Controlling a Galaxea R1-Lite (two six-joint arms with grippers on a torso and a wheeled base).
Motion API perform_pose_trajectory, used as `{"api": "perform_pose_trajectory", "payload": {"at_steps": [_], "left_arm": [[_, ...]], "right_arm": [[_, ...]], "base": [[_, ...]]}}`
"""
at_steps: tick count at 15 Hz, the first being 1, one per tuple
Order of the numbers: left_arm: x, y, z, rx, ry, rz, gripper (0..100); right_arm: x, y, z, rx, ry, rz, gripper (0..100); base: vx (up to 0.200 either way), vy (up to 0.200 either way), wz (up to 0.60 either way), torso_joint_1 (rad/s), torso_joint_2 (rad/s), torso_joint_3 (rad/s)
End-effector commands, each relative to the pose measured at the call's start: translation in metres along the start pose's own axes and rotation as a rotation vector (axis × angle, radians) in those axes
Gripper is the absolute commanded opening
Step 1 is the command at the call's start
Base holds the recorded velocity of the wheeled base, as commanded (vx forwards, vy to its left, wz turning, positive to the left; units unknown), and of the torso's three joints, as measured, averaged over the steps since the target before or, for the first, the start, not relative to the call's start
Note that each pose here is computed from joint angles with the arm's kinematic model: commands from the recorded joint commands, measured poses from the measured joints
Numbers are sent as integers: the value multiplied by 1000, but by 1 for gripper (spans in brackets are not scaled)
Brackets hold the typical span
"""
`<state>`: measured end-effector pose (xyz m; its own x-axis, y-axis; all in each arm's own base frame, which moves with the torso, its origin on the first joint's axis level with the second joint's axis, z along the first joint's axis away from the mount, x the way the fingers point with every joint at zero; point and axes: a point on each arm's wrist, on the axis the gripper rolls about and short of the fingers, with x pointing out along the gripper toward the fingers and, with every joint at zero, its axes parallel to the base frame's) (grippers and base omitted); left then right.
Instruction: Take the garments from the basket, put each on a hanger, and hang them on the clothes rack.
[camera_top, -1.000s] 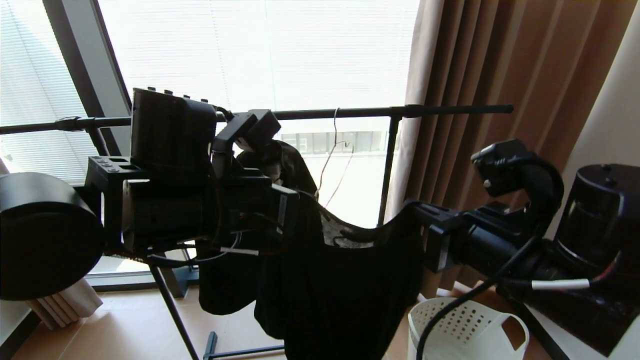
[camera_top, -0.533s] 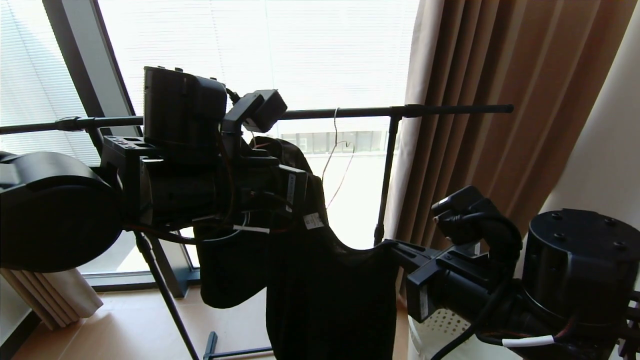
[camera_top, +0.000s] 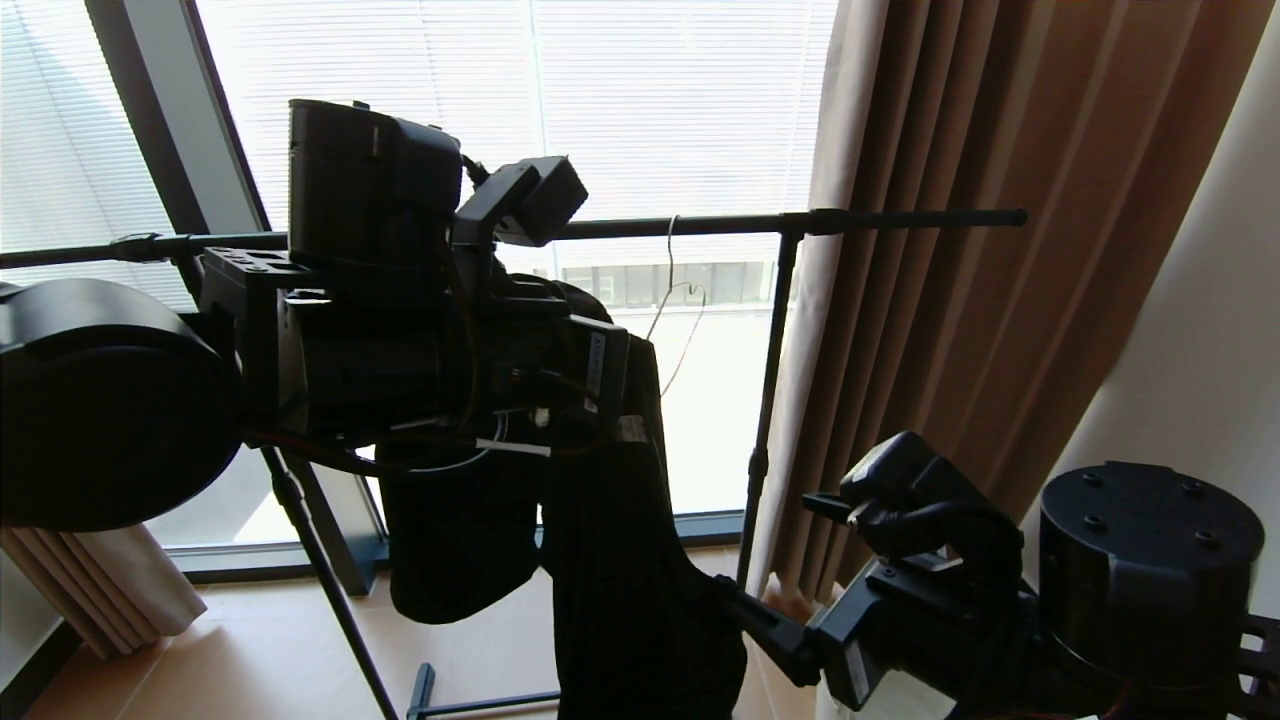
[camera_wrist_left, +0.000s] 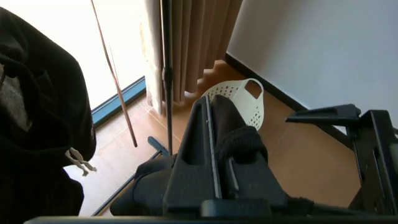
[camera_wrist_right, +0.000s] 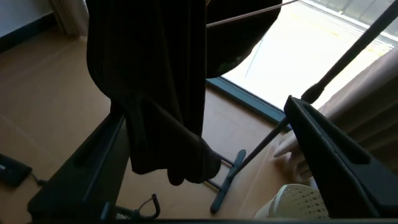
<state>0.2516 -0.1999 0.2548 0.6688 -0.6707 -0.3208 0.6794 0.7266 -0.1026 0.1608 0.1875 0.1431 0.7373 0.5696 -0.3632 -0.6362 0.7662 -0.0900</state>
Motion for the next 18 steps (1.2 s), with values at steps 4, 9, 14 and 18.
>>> {"api": "perform_pose_trajectory", "payload": {"at_steps": [4,9,14,18], "left_arm": [[-6,-5,4,6,-21,-1,0],[-5,-14,1,17,-11,-13,0],[-3,-16,0,33,-6,-4,0],[-3,-17,0,35,-8,-6,0]], "right_arm": [[-23,-2,-4,-124,-71,130,100],[-15,8,15,-187,-156,202,100],[12,29,55,-17,-233,89,100],[23,33,68,14,-261,35,100]], "base": [[0,0,0,0,0,0],[0,0,0,0,0,0],[0,0,0,0,0,0],[0,0,0,0,0,0]]}}
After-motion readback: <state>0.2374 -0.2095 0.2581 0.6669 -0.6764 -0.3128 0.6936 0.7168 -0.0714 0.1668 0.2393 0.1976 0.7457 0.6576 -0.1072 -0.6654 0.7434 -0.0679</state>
